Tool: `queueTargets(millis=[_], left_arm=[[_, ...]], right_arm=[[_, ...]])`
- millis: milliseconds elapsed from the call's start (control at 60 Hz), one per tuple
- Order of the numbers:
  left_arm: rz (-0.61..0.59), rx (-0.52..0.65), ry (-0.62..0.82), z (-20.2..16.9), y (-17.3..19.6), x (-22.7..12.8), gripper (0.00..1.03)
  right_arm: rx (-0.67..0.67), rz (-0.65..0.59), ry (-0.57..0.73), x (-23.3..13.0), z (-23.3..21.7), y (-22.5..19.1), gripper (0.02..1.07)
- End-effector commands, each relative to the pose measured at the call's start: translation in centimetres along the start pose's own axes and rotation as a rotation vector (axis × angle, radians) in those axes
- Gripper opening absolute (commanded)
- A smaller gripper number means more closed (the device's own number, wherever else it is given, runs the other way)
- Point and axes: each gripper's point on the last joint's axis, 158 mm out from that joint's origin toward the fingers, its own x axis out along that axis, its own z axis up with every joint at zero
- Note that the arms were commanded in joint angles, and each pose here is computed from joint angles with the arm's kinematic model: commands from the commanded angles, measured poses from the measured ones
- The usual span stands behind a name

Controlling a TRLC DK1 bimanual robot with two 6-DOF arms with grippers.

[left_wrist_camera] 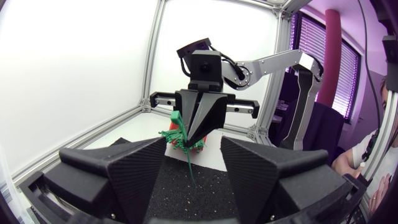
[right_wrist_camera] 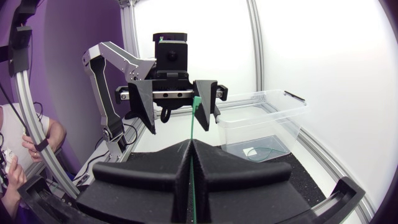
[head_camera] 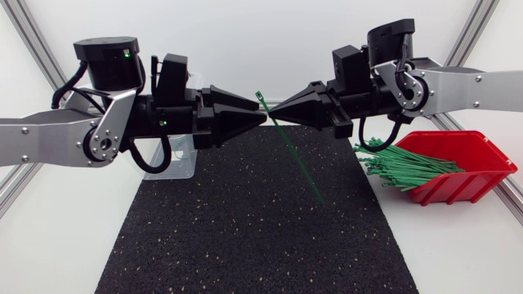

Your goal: Take a green cable tie from the red box, thread the tail through the head to close it, then place it in the transparent bin on the left.

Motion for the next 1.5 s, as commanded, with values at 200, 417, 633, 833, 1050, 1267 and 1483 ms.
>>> queueTargets(millis=[200, 417, 633, 833, 1050, 1267, 1483], left_arm=[[-0.003, 0.013, -0.02, 0.5, 0.9, 0.3, 0.6], [0.016, 0.012, -0.03, 0.9, 1.7, -0.1, 0.6], [0.031, -0.007, -0.027, 0.5, 2.4, -0.4, 0.59], [0.031, -0.023, -0.018, -0.1, 3.0, 0.0, 0.58], [0.03, -0.032, -0.014, -0.5, 3.4, 0.2, 0.55], [0.028, -0.034, -0.021, -0.4, 3.4, 0.3, 0.46], [0.026, -0.042, -0.032, -0.1, 3.3, 0.4, 0.41]], right_arm=[[0.114, -0.003, -0.045, 0.3, -1.0, -0.3, 0.08], [0.125, 0.007, -0.043, 0.8, -2.0, -0.3, 0.08], [0.124, 0.013, -0.049, 1.2, -2.8, -0.5, 0.08], [0.111, 0.012, -0.063, 1.4, -2.4, -0.6, 0.08], [0.101, 0.007, -0.072, 1.4, -2.2, -0.7, 0.08], [0.107, 0.008, -0.071, 1.6, -2.8, -1.0, 0.08], [0.125, 0.006, -0.095, 1.7, -2.7, -1.4, 0.08]])
